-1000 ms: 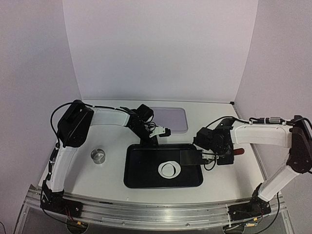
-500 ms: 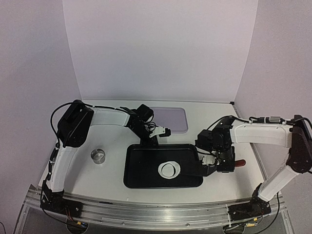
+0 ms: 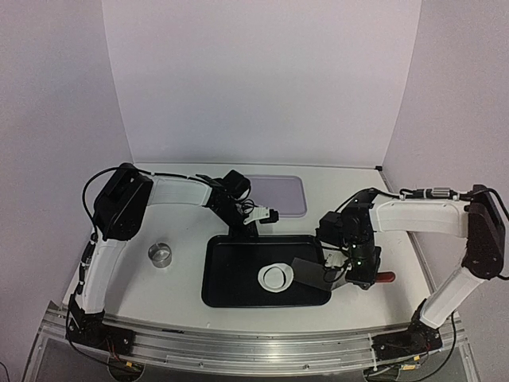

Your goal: Roll out the dumpling wrappers from the dough

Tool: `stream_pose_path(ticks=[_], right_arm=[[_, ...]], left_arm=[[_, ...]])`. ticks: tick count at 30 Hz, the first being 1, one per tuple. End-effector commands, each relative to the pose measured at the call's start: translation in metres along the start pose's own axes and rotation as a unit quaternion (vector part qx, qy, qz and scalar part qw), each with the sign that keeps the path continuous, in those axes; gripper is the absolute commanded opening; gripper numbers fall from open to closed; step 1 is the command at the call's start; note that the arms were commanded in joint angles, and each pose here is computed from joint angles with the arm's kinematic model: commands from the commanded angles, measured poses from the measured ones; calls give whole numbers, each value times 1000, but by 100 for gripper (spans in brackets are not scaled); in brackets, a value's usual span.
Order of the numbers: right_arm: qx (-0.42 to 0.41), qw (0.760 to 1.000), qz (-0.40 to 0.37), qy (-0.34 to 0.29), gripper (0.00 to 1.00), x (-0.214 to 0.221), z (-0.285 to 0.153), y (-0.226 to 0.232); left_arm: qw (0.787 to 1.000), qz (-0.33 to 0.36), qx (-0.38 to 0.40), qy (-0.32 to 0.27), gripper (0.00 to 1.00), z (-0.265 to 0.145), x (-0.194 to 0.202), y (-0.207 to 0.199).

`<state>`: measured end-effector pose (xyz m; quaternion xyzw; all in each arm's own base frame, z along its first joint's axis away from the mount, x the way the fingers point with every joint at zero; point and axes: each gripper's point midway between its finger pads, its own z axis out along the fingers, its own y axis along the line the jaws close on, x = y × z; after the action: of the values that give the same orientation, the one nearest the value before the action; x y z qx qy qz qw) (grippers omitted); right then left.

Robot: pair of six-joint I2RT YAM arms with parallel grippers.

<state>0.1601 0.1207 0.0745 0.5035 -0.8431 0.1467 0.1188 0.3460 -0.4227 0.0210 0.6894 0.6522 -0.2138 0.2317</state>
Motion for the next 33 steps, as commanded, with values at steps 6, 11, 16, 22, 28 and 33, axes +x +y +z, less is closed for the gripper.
stream_pose_path(ticks=[6,11,16,22,28,33], right_arm=[[-56,998,3,-2,0,3,1,19],[-58,998,4,0,0,7,3,21],[-63,998,19,-2,0,13,3,23],[-76,997,28,-8,0,15,1,23],[-87,996,25,-14,0,6,-6,24],[-91,996,20,-15,0,-1,-9,23]], left_arm=[[998,58,-17,15,0,1,-5,1],[998,59,-17,17,0,1,-4,1],[998,60,-16,17,0,1,-3,0],[998,60,-15,15,0,2,-4,0],[998,58,-15,14,0,3,-3,0],[998,59,-15,15,0,3,-3,0]])
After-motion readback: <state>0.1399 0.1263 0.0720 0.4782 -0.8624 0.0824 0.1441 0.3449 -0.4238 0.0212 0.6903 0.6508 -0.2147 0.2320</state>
